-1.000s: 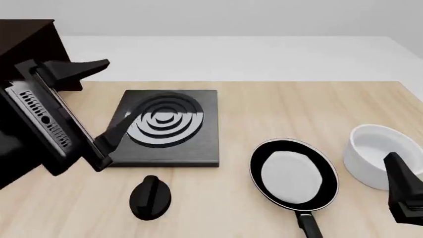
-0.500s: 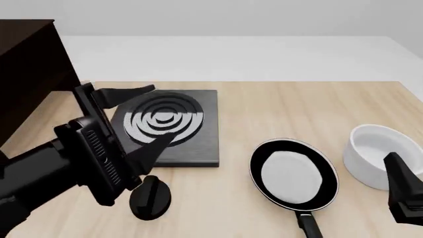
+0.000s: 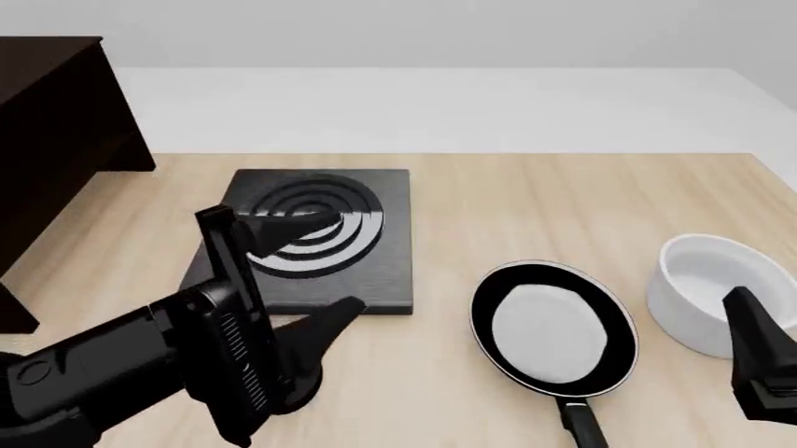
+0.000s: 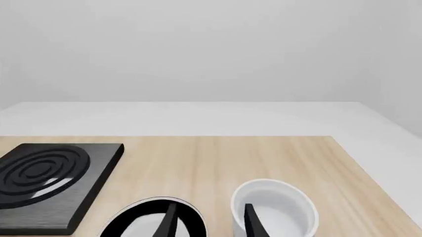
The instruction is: Put the frying pan under the cabinet shelf.
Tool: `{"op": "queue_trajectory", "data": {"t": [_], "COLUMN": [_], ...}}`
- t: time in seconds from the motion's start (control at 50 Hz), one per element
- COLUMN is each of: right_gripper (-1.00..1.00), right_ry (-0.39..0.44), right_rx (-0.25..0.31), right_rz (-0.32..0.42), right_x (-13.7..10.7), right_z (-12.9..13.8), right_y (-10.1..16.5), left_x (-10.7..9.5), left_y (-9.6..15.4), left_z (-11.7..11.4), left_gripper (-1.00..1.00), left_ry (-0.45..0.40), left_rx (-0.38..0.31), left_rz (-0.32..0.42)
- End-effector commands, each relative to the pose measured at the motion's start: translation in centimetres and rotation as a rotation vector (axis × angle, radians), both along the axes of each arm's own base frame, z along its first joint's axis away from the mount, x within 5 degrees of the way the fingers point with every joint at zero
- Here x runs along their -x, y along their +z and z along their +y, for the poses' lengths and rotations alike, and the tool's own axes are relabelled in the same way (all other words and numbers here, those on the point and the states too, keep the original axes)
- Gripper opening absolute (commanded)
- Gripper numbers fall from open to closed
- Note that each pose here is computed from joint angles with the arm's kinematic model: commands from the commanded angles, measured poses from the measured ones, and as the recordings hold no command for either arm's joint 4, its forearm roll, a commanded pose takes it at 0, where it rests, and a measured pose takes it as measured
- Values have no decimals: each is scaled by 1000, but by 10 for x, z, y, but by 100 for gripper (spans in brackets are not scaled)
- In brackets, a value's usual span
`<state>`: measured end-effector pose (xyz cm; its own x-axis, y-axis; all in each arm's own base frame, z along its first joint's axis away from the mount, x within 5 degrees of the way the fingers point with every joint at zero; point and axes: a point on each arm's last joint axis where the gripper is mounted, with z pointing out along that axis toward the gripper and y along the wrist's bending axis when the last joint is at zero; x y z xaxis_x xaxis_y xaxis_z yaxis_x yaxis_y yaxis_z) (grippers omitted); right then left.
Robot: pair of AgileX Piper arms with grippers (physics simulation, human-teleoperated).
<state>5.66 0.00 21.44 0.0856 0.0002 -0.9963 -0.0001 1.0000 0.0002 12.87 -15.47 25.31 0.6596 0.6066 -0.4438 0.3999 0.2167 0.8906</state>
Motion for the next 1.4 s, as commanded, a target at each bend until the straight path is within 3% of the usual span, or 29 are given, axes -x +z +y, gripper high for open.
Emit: {"op": "queue_trajectory", "data": {"t": [0.02, 0.42, 1.4], "right_gripper": [100, 100, 100], "right_ry": [0, 0, 0], "right_rx": [0, 0, 0], "right_rz": [0, 0, 0], "right_x": [0, 0, 0], "right_z": [0, 0, 0], "right_y": [0, 0, 0], "left_x": [7, 17, 28], "left_y": [-13, -36, -74], "left_z": [-11, -23, -55], "left_gripper": [100, 100, 100], "left_ry": [-59, -137, -246], "left_rx": [-27, -86, -143], "left_rz": [6, 30, 77]}}
